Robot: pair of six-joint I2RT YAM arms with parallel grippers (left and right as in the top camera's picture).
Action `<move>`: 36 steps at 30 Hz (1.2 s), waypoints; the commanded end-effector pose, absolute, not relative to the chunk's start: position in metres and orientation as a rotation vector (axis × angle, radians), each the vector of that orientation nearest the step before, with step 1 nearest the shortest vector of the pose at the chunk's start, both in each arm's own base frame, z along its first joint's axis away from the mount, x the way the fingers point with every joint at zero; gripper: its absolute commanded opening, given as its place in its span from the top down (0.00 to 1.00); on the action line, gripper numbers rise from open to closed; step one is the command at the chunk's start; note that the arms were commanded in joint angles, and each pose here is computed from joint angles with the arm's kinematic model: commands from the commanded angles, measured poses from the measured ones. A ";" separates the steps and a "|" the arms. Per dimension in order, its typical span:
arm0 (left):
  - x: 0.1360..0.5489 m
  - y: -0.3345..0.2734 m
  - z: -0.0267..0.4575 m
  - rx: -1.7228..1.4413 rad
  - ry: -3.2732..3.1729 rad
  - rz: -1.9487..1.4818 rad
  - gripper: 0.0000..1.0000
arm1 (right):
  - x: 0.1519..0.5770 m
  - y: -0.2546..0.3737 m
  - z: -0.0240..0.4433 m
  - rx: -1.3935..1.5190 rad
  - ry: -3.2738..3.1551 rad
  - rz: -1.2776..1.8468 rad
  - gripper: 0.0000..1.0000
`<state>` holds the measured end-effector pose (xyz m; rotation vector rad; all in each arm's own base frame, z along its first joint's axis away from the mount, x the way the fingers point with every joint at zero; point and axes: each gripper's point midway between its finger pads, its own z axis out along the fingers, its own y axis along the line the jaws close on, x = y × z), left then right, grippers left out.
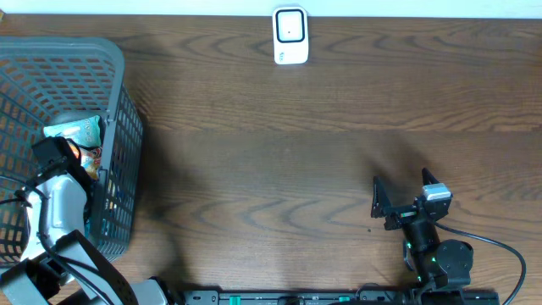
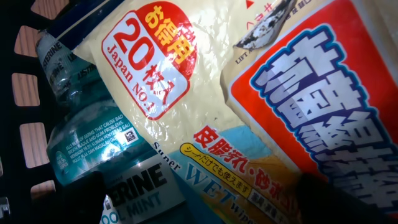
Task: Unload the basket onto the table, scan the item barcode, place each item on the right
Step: 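Reach down with the left gripper and grasp the Listerine bottle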
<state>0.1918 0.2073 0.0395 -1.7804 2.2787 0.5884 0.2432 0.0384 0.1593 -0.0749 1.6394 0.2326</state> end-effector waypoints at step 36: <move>0.169 0.168 -0.014 -1.905 2.451 0.412 0.00 | 0.243 0.039 0.159 -0.083 1.638 0.225 0.01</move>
